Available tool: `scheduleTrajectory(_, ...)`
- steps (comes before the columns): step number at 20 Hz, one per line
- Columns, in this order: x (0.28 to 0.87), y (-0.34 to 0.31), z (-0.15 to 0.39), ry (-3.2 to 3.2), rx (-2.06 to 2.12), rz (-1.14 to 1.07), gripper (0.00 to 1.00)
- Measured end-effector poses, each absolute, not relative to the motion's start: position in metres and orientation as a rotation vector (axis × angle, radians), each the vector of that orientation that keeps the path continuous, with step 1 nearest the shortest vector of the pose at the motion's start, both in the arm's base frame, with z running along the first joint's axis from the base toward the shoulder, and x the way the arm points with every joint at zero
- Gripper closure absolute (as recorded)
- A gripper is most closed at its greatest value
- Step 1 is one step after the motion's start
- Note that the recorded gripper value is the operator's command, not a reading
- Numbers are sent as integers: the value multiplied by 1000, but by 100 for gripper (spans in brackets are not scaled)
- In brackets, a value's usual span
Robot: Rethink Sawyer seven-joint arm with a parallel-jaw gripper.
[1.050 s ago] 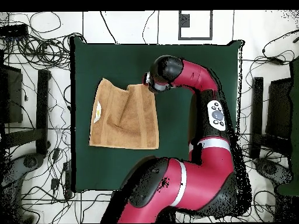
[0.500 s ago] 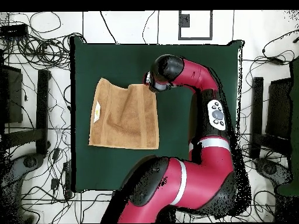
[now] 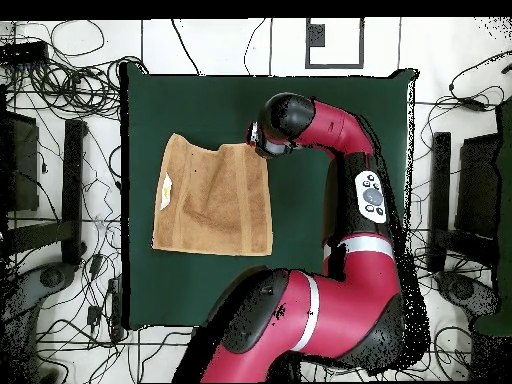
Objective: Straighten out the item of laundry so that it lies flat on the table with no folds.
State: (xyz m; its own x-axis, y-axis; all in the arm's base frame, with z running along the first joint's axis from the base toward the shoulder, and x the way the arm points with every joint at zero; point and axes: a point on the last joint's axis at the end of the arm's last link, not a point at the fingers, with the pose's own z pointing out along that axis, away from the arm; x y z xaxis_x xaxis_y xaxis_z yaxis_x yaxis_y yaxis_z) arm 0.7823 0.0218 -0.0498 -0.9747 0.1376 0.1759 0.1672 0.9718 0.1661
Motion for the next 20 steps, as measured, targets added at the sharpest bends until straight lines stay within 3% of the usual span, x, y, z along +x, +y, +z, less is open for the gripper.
scheduleTrajectory(20,782,22,-49,-2957,-224,-263,100)
